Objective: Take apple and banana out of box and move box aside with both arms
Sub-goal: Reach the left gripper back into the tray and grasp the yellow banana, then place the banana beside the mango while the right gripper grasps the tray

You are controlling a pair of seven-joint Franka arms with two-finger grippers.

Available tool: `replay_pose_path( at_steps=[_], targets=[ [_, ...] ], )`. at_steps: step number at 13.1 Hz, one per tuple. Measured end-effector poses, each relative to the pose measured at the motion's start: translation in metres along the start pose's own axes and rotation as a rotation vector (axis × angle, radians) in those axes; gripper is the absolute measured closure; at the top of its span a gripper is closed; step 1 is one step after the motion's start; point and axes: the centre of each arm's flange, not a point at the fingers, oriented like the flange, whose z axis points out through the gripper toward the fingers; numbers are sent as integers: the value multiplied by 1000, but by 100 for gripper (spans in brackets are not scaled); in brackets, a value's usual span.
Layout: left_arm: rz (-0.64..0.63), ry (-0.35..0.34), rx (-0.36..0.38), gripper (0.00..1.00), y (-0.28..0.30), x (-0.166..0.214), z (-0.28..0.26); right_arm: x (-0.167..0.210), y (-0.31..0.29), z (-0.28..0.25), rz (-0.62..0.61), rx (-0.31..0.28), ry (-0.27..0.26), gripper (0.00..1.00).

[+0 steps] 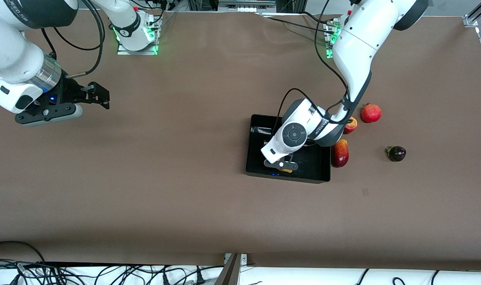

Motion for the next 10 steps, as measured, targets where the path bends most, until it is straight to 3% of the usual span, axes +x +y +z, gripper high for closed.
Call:
replay_pose_path(
  at_steps=[2,6,10],
  targets=[
    [-5,-6,6,66,-3,1,-6,0,-1,0,0,1,-1,0],
    [-27,9,21,66,-18,5,-71,3,-14,7,19,25,-11,0],
    [-106,22,41,66,-72,5,-171,33,-87,64,141,73,-27,0]
  ],
)
